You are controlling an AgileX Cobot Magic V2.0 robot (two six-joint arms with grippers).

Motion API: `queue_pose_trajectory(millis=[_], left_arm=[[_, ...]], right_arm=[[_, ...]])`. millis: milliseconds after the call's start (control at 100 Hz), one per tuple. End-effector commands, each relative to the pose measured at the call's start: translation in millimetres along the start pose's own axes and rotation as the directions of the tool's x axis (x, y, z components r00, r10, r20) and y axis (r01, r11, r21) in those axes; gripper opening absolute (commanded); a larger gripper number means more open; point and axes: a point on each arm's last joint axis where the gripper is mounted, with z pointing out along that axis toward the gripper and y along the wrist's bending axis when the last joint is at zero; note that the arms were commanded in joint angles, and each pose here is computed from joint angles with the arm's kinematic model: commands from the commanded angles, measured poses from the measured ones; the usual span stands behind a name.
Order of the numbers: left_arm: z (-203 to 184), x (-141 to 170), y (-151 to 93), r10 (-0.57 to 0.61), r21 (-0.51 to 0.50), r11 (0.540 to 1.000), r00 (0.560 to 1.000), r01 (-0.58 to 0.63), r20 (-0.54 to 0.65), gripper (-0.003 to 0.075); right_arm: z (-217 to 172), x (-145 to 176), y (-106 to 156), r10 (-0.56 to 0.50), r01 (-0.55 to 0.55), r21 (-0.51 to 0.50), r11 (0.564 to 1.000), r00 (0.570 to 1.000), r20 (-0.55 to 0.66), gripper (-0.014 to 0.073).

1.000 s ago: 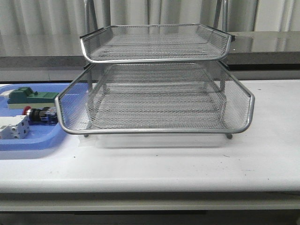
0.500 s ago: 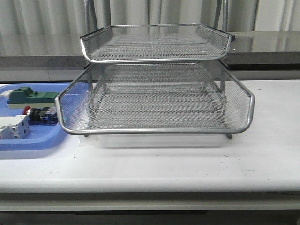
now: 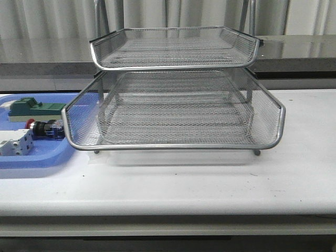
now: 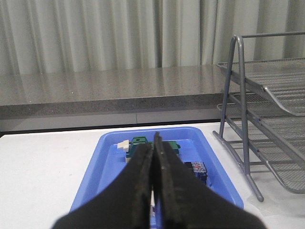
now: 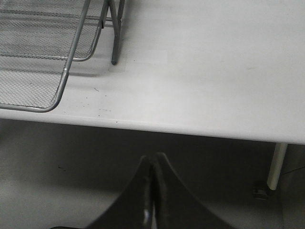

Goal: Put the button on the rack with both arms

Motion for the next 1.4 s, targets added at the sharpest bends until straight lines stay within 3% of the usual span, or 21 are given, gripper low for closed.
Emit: queue_pose_trajectory(millis=[0,450,610,750,1100,1260,1390], left_arm=[[-1.6,6.9,-0.7,-0.02,0.004,1.0,0.998,0.019,0.064,-0.002],[-1.6,6.9,-0.7,-0.01,0.004,1.0,0.998,0.01,0.064,-0.002],[-2.3,-0.2,-1.0,-0.021,0.009,1.0,0.991,0.02,0.135,-0.002],[-3.1,-17.4,0.8,-0.13,0.01,0.991,0.982,0.13,0.14,-0.002],[29.2,-91.1,1.0,-0.159,-0.011,0.987,0.969,0.16,-0.189,-0.002],[71.3,-122.2,1.8,-0.126,-0.024,0.992,0.915,0.127,-0.382,-0.002],[104.7,-136.9,1.7,0.012,0.037,0.999,0.844,0.009,-0.537,-0.002]], right_arm=[[-7.2,-11.7,0.5,0.001,0.0,-0.001,1.0,0.996,0.085,-0.0069],[-7.2,-11.7,0.5,0.001,0.0,-0.001,1.0,0.996,0.085,-0.0069],[-7.2,-11.7,0.5,0.001,0.0,-0.001,1.0,0.996,0.085,-0.0069],[-7.2,-11.7,0.5,0.001,0.0,-0.001,1.0,0.996,0.085,-0.0069],[-7.2,-11.7,0.5,0.001,0.0,-0.001,1.0,0.996,0.085,-0.0069],[-7.2,-11.7,0.5,0.001,0.0,-0.001,1.0,0.996,0.085,-0.0069],[-7.2,-11.7,0.5,0.001,0.0,-0.001,1.0,0.996,0.085,-0.0069]])
